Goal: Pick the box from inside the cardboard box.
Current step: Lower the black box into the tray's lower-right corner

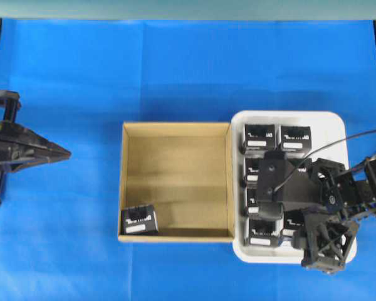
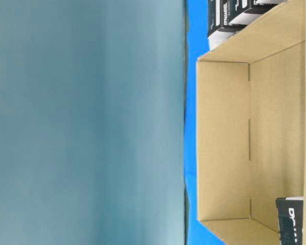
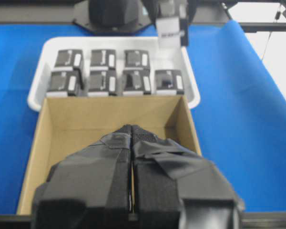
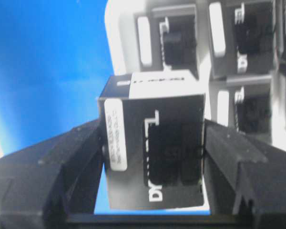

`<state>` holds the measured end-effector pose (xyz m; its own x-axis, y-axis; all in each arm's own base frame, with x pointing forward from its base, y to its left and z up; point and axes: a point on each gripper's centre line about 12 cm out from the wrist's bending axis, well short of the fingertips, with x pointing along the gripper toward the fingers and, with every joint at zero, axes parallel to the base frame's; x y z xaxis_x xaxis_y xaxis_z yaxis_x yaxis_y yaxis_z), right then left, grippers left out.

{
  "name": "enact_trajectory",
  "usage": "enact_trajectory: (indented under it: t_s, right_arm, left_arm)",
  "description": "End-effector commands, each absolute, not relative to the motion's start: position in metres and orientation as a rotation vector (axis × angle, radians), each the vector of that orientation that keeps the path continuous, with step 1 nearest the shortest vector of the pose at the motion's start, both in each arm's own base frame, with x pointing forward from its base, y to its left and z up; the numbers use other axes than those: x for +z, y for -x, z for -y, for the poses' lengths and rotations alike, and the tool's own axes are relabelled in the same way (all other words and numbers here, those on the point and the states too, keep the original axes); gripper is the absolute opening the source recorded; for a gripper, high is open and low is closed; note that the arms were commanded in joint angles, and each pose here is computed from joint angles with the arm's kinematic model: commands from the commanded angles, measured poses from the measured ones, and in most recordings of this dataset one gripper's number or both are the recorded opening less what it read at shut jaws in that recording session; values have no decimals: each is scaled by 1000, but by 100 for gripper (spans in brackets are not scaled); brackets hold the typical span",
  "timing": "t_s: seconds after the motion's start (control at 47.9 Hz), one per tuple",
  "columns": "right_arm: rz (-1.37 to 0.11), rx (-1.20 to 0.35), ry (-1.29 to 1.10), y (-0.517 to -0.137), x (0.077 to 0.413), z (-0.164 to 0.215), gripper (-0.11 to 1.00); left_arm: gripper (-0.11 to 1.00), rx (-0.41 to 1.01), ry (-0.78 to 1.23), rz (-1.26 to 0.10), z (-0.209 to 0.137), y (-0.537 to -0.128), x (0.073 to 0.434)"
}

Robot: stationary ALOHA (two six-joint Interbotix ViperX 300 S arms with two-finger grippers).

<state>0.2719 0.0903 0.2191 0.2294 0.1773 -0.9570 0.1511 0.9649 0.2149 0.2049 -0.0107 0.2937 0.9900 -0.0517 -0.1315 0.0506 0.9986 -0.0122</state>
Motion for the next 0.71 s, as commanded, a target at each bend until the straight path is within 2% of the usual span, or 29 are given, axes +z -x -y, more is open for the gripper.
enact_trajectory:
  t_s: [0.0,0.271,0.689]
  right_arm:
    - [-1338,28,-276,-269,206,-94,64]
    - [-1328,25,-269,-264,166,-96,63]
    - [-1384,18,-249,-254,164,-95,62]
  left_arm:
    - [-5,-55,8,-108,11,-207,304]
    - [-5,-55,9,-103,11,-207,305]
    - [-5,-53,10,-100,11,-207,307]
